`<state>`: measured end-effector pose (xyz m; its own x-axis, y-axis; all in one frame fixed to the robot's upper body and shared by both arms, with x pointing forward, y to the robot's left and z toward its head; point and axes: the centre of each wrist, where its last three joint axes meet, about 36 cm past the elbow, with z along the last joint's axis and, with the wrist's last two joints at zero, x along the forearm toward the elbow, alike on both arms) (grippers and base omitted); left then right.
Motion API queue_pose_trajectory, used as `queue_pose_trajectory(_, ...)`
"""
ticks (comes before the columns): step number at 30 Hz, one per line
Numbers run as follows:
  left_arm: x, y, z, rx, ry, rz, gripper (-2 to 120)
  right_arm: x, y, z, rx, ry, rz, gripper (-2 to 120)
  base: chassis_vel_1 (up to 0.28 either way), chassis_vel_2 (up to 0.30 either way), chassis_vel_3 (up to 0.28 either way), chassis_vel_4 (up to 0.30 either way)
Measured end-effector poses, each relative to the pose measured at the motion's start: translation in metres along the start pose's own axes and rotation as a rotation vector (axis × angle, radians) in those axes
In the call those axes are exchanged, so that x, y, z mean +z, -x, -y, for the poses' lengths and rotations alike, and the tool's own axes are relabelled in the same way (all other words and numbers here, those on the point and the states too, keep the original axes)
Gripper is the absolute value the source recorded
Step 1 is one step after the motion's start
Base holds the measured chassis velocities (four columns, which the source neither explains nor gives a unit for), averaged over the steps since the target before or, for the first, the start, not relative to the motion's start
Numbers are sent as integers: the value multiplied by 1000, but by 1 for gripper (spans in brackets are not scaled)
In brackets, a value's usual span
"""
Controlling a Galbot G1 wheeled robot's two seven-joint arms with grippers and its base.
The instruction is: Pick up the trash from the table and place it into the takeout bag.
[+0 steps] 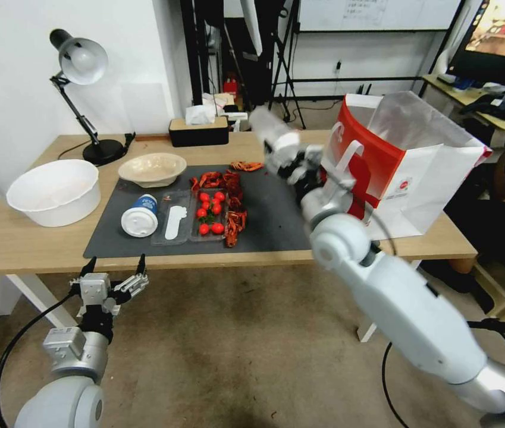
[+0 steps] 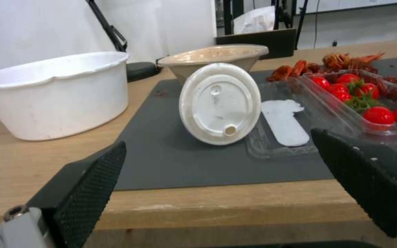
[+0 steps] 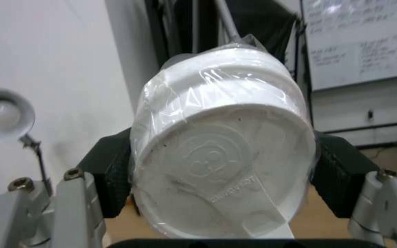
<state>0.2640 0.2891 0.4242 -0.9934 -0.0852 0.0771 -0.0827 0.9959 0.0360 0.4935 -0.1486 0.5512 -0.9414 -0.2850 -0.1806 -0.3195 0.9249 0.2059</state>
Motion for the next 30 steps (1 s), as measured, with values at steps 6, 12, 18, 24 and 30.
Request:
queue_pose_trajectory(6, 0, 0, 1, 2, 0, 0, 100, -68, -10, 18, 53, -31, 98, 74, 0, 0, 0, 0)
queue_pose_trajectory(12, 0, 0, 2, 5, 0, 0, 100, -104, -22, 41, 180, -110, 115, 74, 0, 0, 0, 0)
queue_pose_trajectory(18, 0, 0, 4, 11, -2, 0, 100, -114, -32, 62, 402, -169, 46, 74, 0, 0, 0, 0)
queue_pose_trajectory(24, 0, 0, 4, 15, 0, 1, 100, -107, -38, 75, 511, -187, -19, 74, 0, 0, 0, 0)
queue_pose_trajectory(30, -1, -2, 5, 23, 3, 4, 100, -106, -40, 81, 553, -187, -41, 87, 0, 0, 0, 0)
